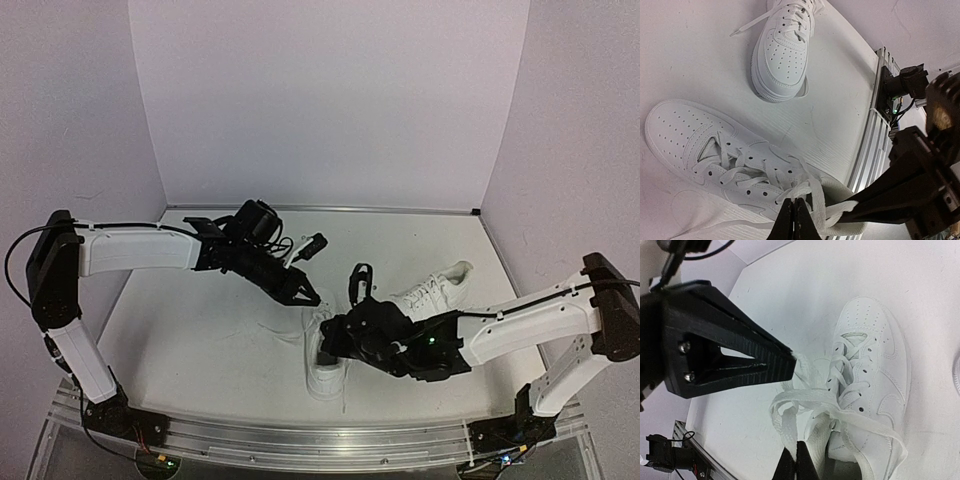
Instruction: Tie the shoes
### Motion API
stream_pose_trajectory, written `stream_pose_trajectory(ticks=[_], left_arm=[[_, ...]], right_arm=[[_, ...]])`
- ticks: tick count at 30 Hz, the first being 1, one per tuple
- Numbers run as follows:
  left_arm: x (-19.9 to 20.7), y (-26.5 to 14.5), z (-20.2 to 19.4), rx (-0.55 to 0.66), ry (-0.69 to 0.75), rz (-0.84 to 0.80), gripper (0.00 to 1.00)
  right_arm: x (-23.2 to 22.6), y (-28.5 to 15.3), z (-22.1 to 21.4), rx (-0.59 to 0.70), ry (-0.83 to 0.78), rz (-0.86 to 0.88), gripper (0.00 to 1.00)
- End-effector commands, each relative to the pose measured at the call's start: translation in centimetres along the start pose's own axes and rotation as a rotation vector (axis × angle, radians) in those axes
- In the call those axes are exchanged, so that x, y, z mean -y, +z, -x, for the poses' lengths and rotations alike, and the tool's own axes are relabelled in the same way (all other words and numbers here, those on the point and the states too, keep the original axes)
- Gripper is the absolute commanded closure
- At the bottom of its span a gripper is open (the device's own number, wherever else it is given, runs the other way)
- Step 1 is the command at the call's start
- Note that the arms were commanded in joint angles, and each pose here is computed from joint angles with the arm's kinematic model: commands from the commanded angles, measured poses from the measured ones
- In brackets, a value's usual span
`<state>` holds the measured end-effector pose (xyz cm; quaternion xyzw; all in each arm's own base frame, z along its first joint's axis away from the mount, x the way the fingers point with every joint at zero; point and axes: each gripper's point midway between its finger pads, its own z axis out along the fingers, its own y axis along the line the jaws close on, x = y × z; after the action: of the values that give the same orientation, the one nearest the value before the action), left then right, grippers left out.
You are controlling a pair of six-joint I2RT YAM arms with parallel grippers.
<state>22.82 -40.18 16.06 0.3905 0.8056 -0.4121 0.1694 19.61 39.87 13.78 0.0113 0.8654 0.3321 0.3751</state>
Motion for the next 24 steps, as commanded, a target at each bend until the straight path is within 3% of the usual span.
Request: stream_pose_trajectory(ticks=[1,24], left_arm=[[0.0,-1.8,1.4,0.068,0.029,0.047,1.0],[-5.2,-3.7,-0.1,0.099,-0.06,0.248,1.0]], right_arm=[[1.8,-1.8,1.3,0.028,-0.023,-0.054,1.0],[8.4,-4.7,1.0,0.019,-0.073,-0.206,1.0]])
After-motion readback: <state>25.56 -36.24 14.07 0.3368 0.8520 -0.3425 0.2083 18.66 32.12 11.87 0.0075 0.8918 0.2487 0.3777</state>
